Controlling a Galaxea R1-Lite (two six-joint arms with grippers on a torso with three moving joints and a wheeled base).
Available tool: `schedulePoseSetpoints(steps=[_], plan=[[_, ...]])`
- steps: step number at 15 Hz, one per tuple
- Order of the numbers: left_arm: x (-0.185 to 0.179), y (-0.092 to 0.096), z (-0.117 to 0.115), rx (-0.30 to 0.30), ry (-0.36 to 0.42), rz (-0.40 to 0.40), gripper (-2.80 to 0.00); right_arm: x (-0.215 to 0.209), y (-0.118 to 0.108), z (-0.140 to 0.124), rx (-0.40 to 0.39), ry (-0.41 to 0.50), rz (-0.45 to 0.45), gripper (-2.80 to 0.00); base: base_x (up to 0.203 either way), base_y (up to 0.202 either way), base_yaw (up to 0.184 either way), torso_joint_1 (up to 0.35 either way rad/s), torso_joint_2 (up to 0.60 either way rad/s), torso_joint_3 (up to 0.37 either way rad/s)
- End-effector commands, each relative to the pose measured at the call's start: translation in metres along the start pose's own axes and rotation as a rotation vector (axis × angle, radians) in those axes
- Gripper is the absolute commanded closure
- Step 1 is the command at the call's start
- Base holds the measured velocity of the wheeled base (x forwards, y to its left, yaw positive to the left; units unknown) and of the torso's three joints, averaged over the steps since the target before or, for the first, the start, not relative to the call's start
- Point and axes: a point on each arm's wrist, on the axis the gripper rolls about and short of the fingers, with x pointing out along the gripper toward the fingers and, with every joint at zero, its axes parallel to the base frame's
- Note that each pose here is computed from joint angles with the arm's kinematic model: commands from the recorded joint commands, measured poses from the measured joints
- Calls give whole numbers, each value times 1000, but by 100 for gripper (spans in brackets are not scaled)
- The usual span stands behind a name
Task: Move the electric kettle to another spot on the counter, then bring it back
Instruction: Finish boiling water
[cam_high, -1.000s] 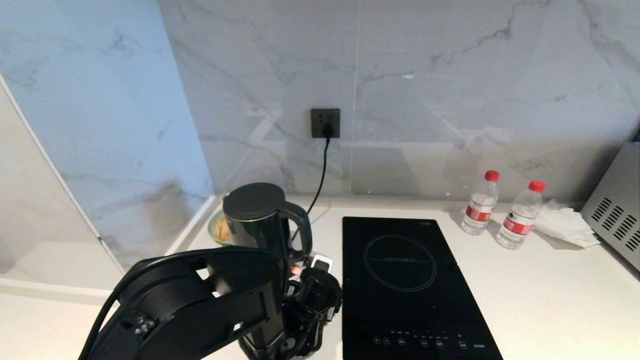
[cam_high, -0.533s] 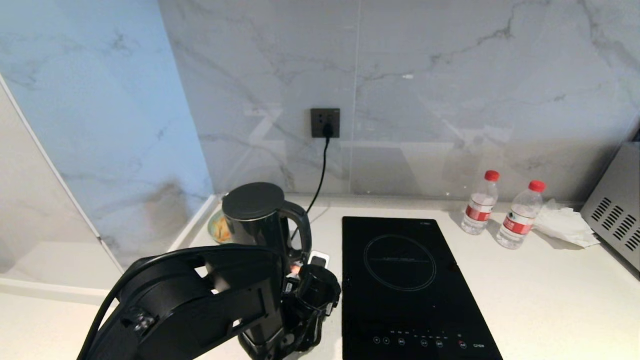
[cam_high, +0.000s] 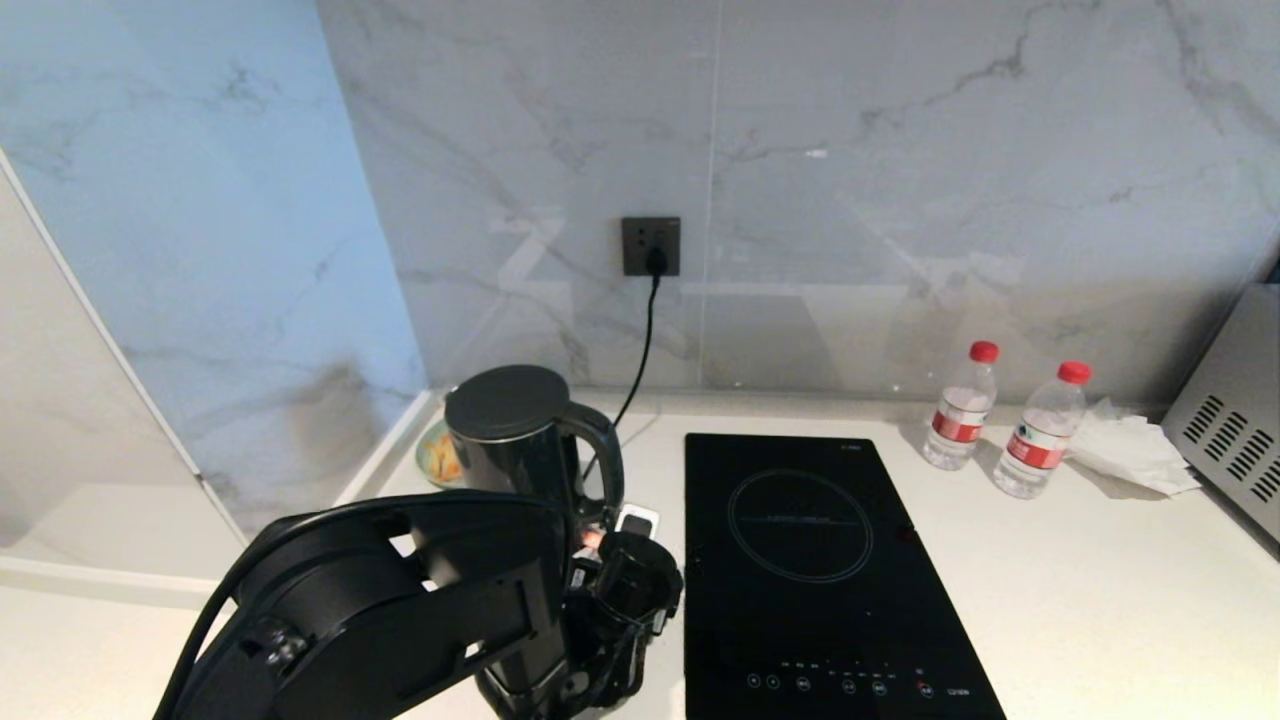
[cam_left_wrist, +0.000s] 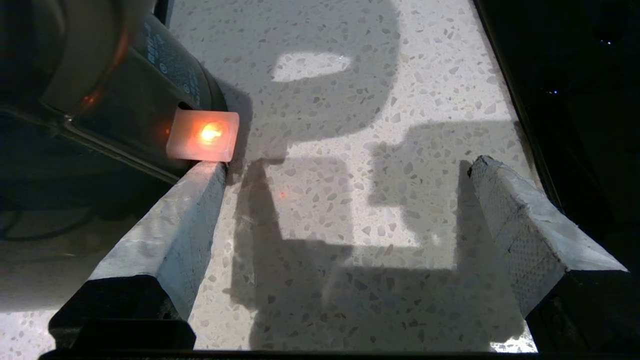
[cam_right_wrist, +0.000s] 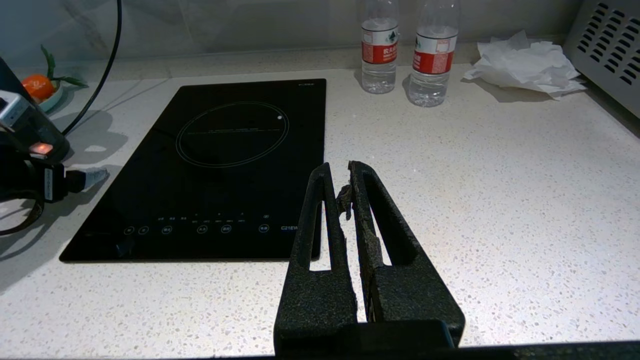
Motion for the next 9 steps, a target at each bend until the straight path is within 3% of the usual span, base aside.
schedulePoseSetpoints(steps=[1, 9], plan=[[-2, -1, 2, -15, -8, -2, -280, 0, 0, 0, 0, 0, 0, 0, 0, 0, 0, 0, 0, 0], [-2, -5, 3, -22, -15, -15, -280, 0, 0, 0, 0, 0, 0, 0, 0, 0, 0, 0, 0, 0]])
